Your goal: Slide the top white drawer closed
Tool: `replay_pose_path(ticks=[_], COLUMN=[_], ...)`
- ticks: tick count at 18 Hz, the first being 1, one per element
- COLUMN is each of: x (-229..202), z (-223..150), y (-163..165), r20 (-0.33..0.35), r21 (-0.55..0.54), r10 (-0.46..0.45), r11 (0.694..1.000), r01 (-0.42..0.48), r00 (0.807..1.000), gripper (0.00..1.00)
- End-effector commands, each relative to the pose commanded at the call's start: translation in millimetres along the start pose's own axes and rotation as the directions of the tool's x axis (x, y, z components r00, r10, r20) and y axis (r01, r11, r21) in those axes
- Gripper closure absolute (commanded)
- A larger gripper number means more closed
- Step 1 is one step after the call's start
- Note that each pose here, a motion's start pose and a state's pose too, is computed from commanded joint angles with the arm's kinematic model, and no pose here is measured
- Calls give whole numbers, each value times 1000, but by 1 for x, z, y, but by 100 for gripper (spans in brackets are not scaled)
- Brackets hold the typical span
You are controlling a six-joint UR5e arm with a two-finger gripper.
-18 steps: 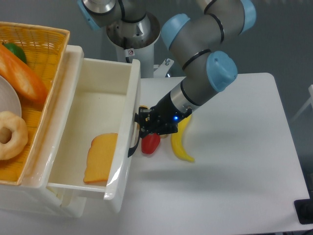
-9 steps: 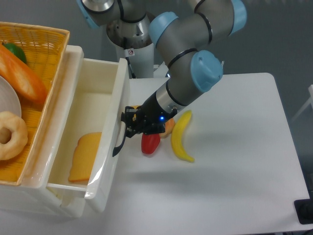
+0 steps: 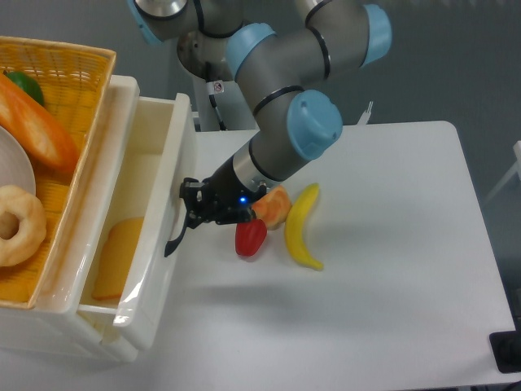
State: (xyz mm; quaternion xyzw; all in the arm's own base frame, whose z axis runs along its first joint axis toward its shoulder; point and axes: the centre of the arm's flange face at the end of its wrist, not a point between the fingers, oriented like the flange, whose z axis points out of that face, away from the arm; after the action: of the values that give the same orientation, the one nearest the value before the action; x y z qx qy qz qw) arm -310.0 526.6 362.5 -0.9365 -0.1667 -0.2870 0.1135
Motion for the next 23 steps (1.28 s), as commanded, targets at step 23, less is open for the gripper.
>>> replay_pose_path(ticks=[23], x=[5], z=[0], y=[-7], r20=[106], r21=[-17], r10=[35], r11=[999], r01=[-34], r00=[994], gripper=[64])
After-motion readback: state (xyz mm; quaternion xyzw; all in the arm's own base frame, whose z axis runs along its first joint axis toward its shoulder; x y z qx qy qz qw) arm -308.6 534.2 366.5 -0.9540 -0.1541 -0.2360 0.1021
